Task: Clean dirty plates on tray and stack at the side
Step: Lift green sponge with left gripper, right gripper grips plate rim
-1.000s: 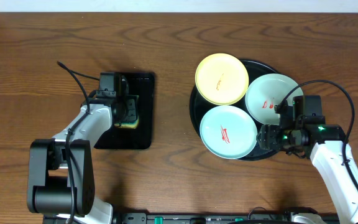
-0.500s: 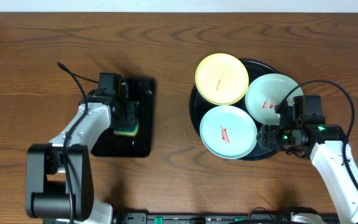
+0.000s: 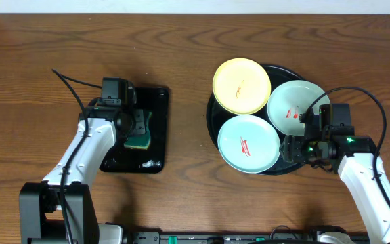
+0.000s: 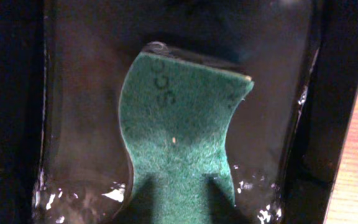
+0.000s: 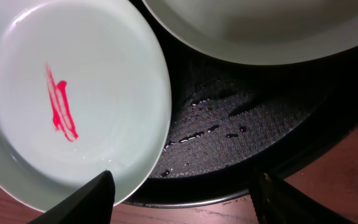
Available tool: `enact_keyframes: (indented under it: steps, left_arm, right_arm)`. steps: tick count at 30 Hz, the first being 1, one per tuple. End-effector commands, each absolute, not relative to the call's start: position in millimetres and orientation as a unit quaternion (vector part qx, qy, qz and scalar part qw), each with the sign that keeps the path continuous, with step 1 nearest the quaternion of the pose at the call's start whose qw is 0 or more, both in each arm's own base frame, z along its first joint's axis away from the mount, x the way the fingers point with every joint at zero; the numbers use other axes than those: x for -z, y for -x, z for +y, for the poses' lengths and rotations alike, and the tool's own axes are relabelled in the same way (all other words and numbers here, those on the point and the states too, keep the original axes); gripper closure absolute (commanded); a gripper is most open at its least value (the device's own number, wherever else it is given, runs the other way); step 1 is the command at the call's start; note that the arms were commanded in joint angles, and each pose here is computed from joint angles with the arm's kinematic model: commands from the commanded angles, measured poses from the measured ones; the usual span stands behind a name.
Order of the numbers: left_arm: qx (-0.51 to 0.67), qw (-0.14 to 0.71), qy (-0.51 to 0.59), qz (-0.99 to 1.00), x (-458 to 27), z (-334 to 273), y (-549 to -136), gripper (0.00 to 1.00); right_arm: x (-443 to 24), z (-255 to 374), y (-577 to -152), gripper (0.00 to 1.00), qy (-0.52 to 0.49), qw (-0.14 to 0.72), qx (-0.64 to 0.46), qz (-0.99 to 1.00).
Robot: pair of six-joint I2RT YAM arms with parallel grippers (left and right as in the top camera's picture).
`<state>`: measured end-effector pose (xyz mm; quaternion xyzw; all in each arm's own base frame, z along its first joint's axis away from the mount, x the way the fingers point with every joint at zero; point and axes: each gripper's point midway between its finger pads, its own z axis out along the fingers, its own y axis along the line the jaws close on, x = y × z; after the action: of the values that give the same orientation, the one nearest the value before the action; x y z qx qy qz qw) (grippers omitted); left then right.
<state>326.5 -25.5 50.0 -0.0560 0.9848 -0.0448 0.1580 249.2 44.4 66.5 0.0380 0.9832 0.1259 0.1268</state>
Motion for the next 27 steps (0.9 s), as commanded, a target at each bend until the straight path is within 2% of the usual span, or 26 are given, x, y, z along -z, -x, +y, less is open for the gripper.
enact_keyframes:
  steps: [1, 7, 14, 16, 18, 20, 27]
  left_arm:
    - [0.051, 0.162, 0.057, 0.984, -55, -28, -329, 0.4]
    - [0.049, 0.139, 0.058, 0.987, -36, -28, -320, 0.37]
    - [0.048, 0.12, 0.059, 0.99, -8, -28, -323, 0.39]
    - [0.047, 0.111, 0.059, 0.991, -1, -28, -323, 0.49]
    - [0.046, 0.106, 0.059, 0.992, 3, -28, -322, 0.73]
    - [0.047, 0.107, 0.059, 0.991, 2, -28, -322, 0.92]
    - [0.052, 0.148, 0.067, 0.985, -26, -29, -331, 0.93]
  right_arm:
    - [-73, 47, -255, 0.32, -0.035, 0.136, -0.128, 0.982]
    - [-73, 47, -255, 0.32, -0.035, 0.136, -0.128, 0.982]
    - [-72, 47, -255, 0.32, -0.035, 0.136, -0.128, 0.982]
    - [-72, 47, -255, 0.32, -0.035, 0.136, -0.128, 0.982]
    - [-72, 47, -255, 0.32, -0.035, 0.136, -0.128, 0.982]
    - [-72, 47, -255, 0.32, -0.035, 0.135, -0.128, 0.982]
    - [-73, 47, -255, 0.31, -0.035, 0.136, -0.128, 0.982]
